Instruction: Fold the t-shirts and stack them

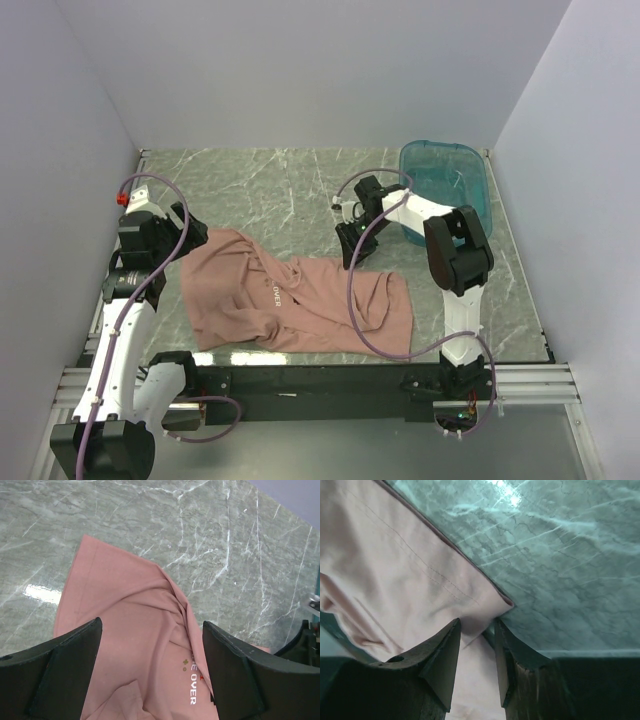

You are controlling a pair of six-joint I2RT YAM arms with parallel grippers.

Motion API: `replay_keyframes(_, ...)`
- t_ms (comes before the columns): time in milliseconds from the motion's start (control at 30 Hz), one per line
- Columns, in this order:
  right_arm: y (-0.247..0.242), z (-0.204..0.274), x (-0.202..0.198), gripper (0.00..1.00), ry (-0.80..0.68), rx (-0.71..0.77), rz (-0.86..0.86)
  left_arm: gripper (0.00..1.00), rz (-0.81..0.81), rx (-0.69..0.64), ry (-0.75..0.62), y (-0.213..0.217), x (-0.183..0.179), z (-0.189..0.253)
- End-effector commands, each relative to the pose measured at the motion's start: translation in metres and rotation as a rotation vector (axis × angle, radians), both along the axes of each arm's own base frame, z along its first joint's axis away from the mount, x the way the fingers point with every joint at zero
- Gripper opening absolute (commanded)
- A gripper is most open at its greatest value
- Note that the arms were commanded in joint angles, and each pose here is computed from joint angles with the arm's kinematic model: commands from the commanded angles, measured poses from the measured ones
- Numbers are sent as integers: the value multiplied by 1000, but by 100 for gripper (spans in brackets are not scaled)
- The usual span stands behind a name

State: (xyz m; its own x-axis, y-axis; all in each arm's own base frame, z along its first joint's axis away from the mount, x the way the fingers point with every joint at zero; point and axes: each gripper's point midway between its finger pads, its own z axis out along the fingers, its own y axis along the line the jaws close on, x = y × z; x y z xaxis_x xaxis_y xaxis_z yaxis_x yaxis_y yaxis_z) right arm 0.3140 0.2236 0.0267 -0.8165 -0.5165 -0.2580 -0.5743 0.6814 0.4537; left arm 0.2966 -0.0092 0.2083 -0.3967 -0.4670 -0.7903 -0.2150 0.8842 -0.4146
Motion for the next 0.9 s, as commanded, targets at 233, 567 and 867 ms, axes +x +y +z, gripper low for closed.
replay_keyframes(233, 7, -2, 28, 43, -39, -36, -117, 87, -9, 9, -35, -1, 5, 6)
replay_keyframes(567, 6, -15, 31, 41, -27, -68, -84, 87, -9, 8, -36, 0, 5, 7)
replay_keyframes(867, 9, -19, 22, 23, -17, -80, -54, 87, -11, 8, -39, -1, 4, 7)
